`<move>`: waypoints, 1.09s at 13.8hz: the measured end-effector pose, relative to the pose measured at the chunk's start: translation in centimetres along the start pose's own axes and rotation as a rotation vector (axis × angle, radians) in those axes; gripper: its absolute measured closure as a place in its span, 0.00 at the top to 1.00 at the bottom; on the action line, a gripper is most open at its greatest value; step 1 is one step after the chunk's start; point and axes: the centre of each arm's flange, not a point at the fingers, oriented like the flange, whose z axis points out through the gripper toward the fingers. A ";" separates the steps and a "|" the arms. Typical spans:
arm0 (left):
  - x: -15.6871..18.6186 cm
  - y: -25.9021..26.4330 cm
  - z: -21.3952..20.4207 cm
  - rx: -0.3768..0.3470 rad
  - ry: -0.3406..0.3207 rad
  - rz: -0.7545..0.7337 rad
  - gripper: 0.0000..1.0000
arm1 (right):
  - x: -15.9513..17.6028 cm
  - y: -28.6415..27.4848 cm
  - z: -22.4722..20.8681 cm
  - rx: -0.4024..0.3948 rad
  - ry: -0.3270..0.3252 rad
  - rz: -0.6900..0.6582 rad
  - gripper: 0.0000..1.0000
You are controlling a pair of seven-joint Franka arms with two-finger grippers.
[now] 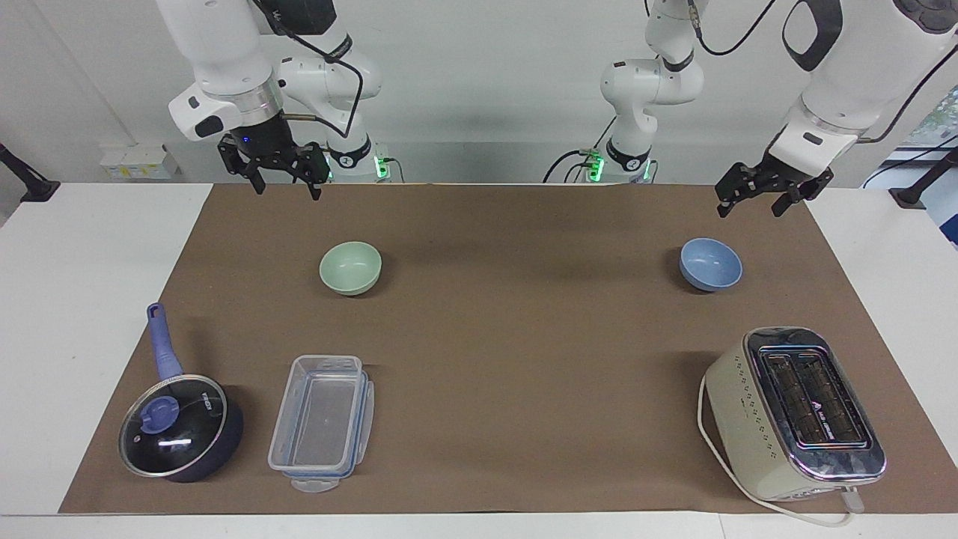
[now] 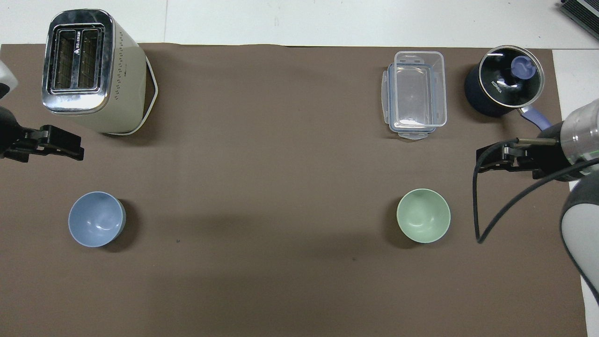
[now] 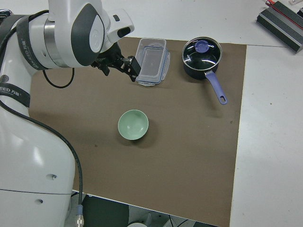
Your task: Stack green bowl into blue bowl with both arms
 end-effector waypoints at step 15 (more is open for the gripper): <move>0.7 -5.0 2.9 -0.004 0.011 0.072 1.00 | 0.0 0.0 0.0 0.000 0.001 -0.017 1.00</move>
